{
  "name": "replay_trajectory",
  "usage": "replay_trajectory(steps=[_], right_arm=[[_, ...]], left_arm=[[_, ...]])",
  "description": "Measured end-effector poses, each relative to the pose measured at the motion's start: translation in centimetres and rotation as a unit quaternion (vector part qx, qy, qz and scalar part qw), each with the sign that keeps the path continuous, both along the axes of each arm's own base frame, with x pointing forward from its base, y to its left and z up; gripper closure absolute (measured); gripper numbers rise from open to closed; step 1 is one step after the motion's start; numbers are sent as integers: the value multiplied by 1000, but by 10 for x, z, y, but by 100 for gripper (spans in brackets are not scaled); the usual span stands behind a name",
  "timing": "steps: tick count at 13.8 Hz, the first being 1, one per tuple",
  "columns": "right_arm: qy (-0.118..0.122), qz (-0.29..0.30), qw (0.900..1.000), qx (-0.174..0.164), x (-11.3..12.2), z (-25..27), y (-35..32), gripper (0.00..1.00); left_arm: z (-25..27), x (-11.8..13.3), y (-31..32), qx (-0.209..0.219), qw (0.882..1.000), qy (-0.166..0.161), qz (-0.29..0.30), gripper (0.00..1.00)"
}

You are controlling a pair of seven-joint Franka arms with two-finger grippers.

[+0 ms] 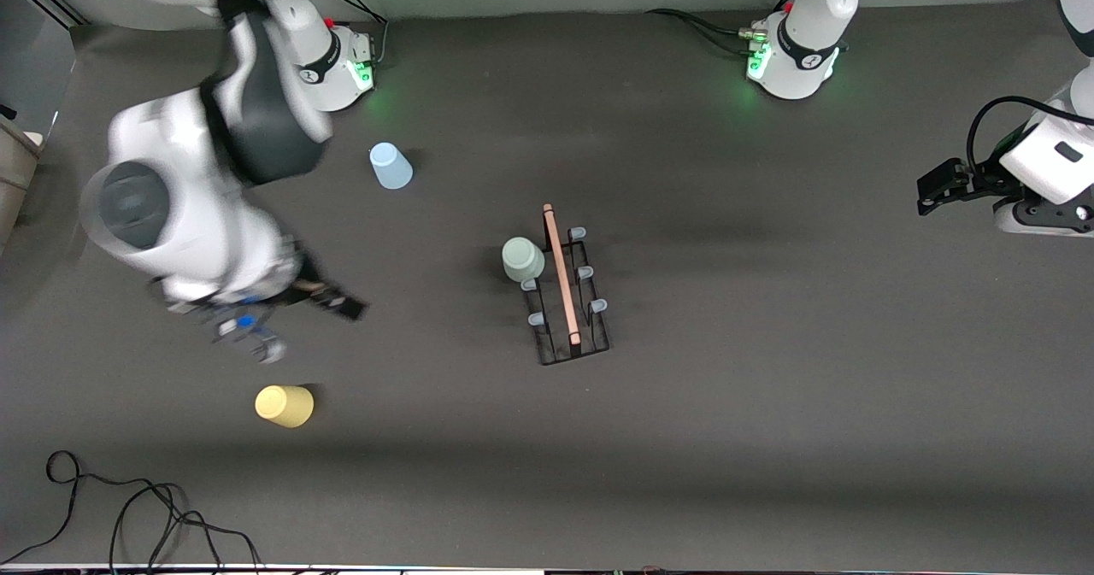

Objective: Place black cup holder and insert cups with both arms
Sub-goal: 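Move the right gripper to the yellow cup and grasp it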

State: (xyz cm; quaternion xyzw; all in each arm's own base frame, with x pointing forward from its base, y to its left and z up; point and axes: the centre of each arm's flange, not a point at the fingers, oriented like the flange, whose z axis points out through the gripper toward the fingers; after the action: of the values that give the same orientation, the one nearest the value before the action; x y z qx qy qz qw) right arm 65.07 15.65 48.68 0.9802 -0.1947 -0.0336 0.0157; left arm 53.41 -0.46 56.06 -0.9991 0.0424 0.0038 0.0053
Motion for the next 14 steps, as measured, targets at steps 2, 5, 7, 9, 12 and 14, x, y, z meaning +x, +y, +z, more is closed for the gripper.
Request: replay_trajectory(steps=[2, 5, 7, 9, 12, 14], right_arm=[[-23, 93, 995, -1, 22, -5, -64, 0], [-47, 182, 982, -12, 49, -40, -132, 0], [-55, 206, 977, -23, 64, -81, -136, 0], [-64, 222, 973, -9, 75, -129, -127, 0], [-66, 243, 968, 14, 83, -194, -135, 0], [-62, 247, 967, 10, 84, -221, -142, 0]], left_arm=[[-1, 0, 0, 0, 1000, 1, 0, 0], [-2, 1, 0, 0, 1000, 2, 0, 0], [-3, 1, 0, 0, 1000, 3, 0, 0], [-4, 1, 0, 0, 1000, 4, 0, 0], [-5, 1, 0, 0, 1000, 5, 0, 0], [-5, 1, 0, 0, 1000, 5, 0, 0]])
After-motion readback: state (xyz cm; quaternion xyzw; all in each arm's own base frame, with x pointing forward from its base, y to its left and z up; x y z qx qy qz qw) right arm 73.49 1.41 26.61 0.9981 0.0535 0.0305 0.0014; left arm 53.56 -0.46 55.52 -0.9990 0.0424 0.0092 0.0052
